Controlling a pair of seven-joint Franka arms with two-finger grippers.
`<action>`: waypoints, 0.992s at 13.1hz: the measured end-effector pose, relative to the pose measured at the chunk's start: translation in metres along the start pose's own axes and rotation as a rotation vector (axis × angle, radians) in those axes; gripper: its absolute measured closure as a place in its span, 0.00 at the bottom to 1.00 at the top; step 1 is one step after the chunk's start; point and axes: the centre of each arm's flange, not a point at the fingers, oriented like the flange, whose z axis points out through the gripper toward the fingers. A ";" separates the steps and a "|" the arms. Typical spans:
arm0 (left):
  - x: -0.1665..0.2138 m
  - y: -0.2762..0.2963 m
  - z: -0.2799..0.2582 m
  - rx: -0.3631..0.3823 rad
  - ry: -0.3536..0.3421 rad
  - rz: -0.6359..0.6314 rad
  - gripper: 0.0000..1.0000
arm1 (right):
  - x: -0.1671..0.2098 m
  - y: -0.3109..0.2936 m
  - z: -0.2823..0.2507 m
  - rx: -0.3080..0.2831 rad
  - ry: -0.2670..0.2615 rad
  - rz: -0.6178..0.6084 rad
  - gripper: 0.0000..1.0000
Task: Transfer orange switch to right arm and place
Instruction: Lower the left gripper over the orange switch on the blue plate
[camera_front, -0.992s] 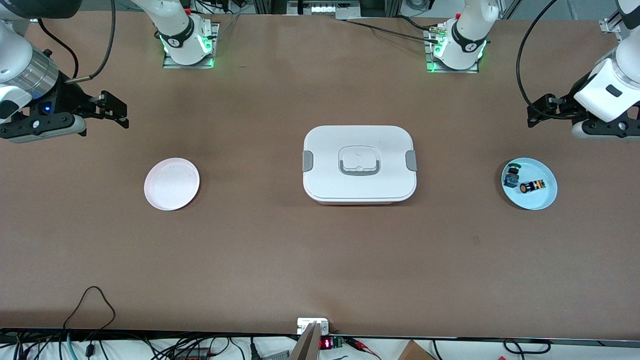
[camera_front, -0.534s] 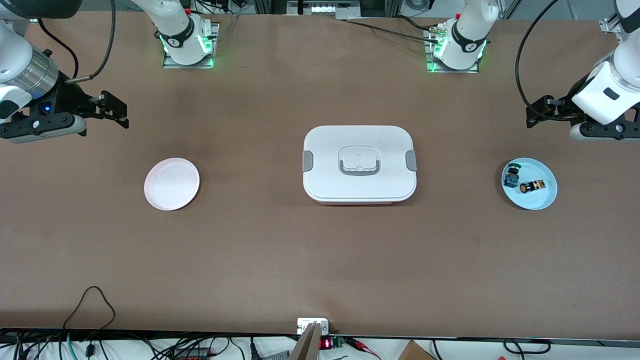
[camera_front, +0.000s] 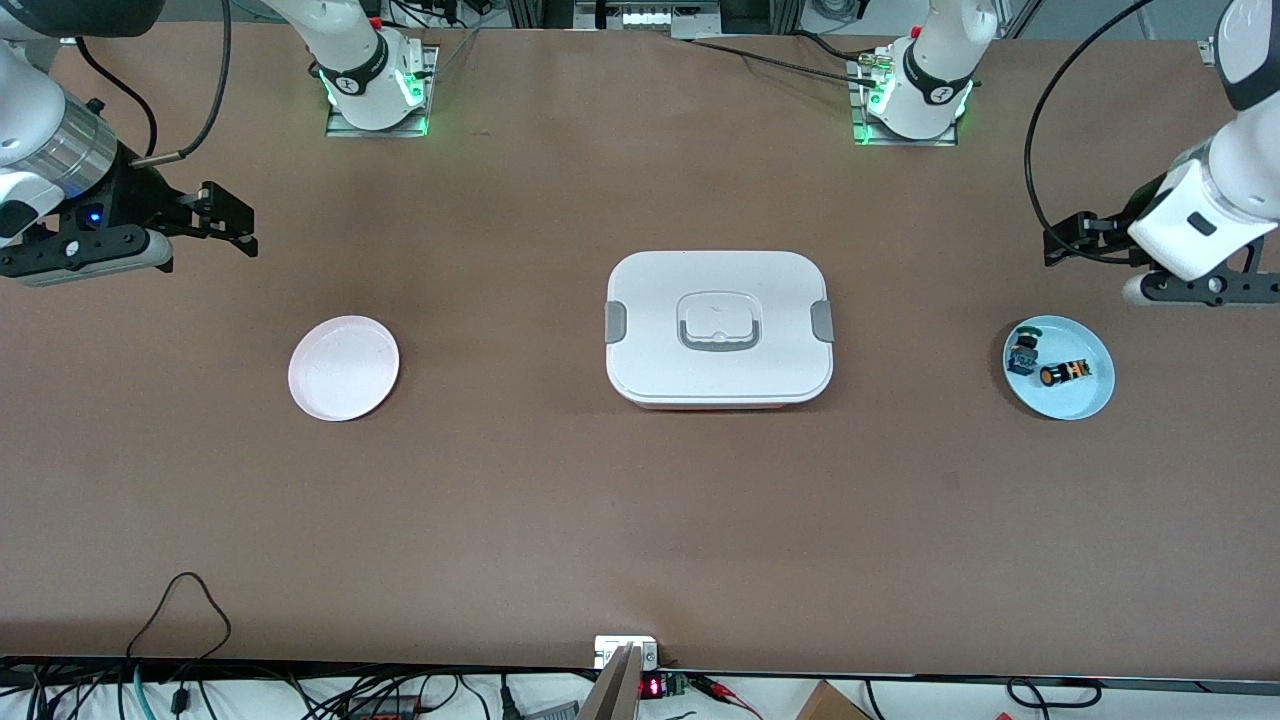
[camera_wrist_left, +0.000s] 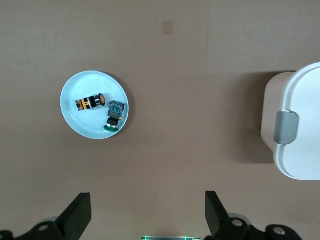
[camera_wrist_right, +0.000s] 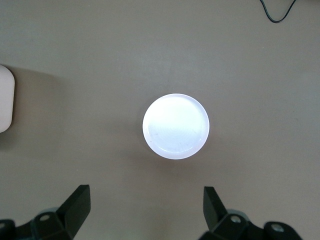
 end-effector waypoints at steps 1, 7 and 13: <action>0.005 -0.014 0.009 0.004 -0.019 -0.023 0.00 | 0.000 0.000 0.000 0.000 0.000 0.000 0.00; 0.043 -0.114 0.085 0.000 -0.092 -0.159 0.00 | 0.000 0.000 0.000 0.000 0.000 0.000 0.00; 0.080 -0.154 0.190 -0.026 -0.093 -0.158 0.04 | 0.000 0.000 0.000 0.000 0.003 0.000 0.00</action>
